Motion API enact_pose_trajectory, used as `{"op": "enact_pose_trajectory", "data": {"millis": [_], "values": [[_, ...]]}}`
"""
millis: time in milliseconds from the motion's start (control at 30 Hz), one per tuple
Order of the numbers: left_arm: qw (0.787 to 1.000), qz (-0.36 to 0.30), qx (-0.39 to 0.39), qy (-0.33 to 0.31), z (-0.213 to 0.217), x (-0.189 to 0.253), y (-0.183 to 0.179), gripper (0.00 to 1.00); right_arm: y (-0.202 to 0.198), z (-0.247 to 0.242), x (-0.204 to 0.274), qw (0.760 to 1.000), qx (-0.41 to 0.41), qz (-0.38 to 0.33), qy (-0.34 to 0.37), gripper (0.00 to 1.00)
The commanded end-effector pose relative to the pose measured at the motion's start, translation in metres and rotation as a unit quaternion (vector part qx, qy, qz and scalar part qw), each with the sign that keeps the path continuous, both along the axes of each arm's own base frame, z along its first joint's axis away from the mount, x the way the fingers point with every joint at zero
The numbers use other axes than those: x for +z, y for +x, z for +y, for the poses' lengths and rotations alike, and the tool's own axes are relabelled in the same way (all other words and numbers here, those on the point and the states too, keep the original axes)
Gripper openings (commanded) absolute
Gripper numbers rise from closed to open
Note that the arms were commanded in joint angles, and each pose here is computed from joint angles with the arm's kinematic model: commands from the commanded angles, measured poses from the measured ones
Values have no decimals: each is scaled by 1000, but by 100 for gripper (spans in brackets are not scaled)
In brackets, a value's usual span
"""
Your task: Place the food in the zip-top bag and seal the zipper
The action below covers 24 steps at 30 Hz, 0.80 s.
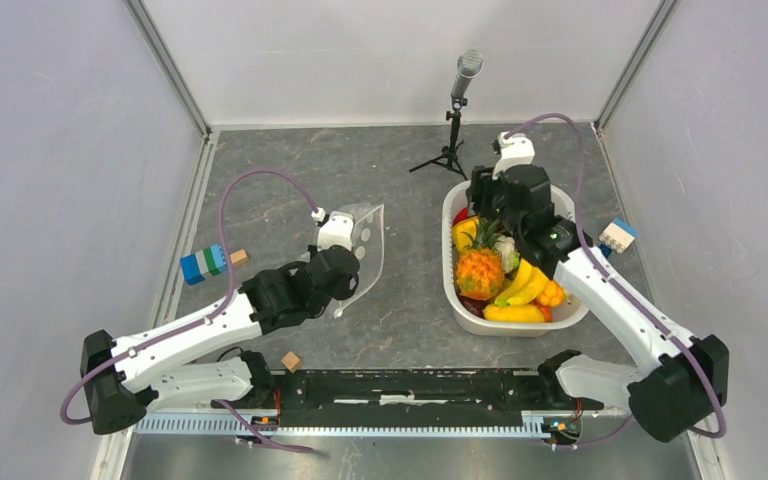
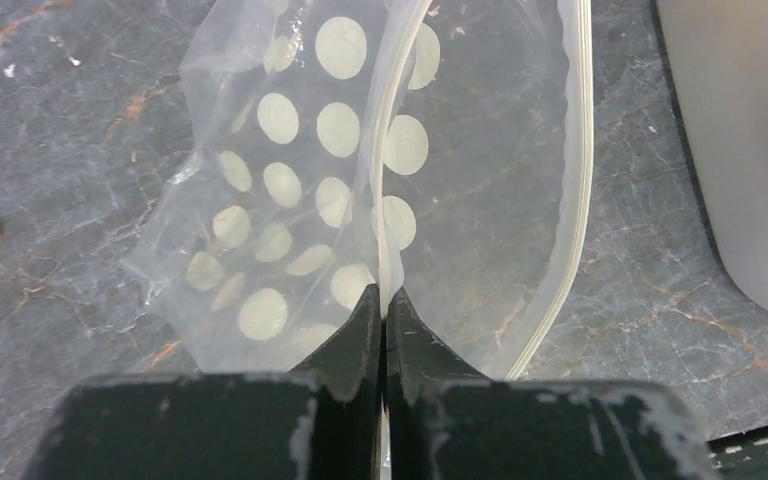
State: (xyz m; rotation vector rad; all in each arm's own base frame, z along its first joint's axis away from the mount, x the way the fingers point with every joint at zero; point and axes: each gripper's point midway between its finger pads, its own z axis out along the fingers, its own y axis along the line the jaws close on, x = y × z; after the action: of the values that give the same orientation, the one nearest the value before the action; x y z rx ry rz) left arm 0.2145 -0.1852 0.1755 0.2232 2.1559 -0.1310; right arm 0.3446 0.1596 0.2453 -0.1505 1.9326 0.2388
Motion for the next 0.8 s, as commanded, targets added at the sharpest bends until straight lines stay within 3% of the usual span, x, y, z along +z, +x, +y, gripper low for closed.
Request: {"op": "enact_pose_trajectory", "data": {"millis": [0,200,767], "values": [[999,-19,-18,-46,-10,10,2,2,18,-41,-27,998,-48,41,1,63],[998,-17,-18,-64,-5,9,2,2,33,-59,-57,996,-40,73,44,61],[998,6,-40,-57,-15,1,2,2,55,-34,-87,989,32,95,110,52]]}}
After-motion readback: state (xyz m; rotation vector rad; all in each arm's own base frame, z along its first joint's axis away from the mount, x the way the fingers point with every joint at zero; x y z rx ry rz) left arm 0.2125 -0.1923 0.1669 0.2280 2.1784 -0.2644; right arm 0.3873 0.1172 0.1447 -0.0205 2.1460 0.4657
